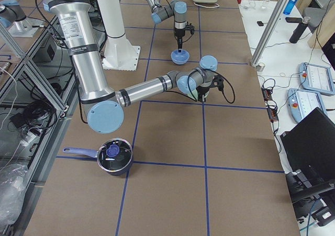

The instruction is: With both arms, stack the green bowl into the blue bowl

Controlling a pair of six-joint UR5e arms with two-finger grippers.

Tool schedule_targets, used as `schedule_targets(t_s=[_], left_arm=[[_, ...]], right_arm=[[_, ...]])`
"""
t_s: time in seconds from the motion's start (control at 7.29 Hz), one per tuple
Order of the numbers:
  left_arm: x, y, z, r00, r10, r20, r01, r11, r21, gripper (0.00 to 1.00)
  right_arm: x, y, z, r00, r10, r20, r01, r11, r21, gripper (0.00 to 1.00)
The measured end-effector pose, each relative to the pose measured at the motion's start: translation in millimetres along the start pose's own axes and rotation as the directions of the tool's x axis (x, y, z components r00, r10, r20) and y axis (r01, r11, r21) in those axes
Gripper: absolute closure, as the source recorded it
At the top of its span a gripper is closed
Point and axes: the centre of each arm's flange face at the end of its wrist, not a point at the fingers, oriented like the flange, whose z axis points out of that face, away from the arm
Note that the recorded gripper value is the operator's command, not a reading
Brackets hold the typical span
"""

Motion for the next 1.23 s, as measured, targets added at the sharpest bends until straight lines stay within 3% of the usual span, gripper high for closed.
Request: schedule_targets(t_s=[0.55, 0.96, 1.23], left_arm=[[-136, -50, -112, 0.991, 0.135, -0.006, -0.135, 0.991, 0.026, 0.02], [-299, -94, -189, 0.963, 0.266, 0.042, -0.268, 0.963, 0.040, 0.02], [-387, -103, -225, 0.941, 0.329, 0.074, -0.333, 0.942, 0.049, 0.02]], right_arm=[[-107, -1, -11, 0.987, 0.126, 0.098, -0.127, 0.992, -0.001, 1.00], [-209, 33, 18, 0.977, 0.185, 0.108, -0.187, 0.982, 0.014, 1.00], [-267, 58, 42, 0.975, 0.197, 0.102, -0.202, 0.978, 0.044, 1.00]])
